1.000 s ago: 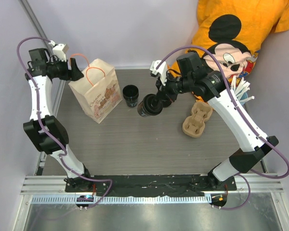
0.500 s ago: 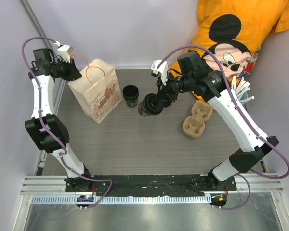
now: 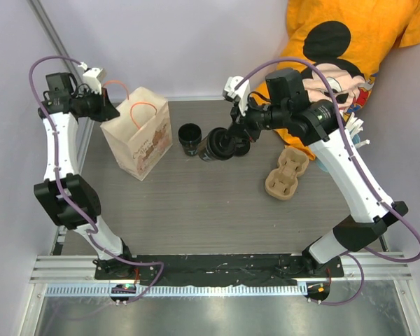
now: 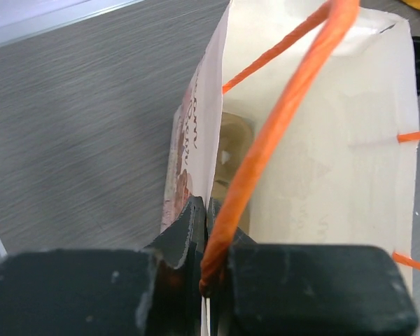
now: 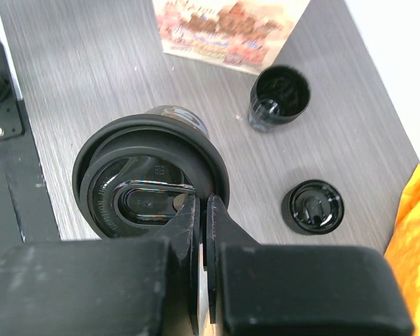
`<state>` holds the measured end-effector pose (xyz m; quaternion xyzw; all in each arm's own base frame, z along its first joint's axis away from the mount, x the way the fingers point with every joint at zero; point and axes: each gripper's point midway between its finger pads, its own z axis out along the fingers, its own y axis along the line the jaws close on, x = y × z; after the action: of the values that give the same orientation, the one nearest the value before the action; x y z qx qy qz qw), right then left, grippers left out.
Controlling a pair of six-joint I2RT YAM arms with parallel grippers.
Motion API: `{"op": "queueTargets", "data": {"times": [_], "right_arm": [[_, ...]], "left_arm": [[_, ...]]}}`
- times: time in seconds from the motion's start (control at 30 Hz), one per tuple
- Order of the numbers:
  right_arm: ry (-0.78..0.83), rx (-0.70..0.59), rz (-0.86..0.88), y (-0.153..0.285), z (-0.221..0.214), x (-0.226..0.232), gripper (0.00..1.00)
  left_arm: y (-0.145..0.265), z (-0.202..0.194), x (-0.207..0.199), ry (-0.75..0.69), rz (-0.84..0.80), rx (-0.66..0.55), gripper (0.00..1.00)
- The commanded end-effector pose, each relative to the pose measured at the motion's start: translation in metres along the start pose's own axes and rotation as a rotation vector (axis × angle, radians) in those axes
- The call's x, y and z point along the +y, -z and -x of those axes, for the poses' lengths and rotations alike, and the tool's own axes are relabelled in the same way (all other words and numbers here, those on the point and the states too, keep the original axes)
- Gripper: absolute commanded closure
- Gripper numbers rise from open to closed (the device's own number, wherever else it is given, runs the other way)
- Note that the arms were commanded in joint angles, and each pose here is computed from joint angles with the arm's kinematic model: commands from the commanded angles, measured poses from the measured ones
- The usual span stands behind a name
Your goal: Pack the takeout coffee
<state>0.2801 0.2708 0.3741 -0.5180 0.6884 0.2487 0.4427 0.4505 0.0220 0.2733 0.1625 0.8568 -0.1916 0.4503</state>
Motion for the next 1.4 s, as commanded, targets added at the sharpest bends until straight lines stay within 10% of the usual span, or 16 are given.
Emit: {"op": "queueTargets", "data": {"times": [0.0,1.37], "right_arm": [[0.01,-0.136,-0.051,0.022,0.042,-0.005,0.99],[-0.146,-0.389,-0.17,0.077,0.1,-0.015,0.99]], "left_arm": [[0.027,0.005,-0.034,-0.006,-0.04,-0.026,1.0],[0.049,-0.034,-0.237,-0.053,-0.461,0.08,1.0]]}}
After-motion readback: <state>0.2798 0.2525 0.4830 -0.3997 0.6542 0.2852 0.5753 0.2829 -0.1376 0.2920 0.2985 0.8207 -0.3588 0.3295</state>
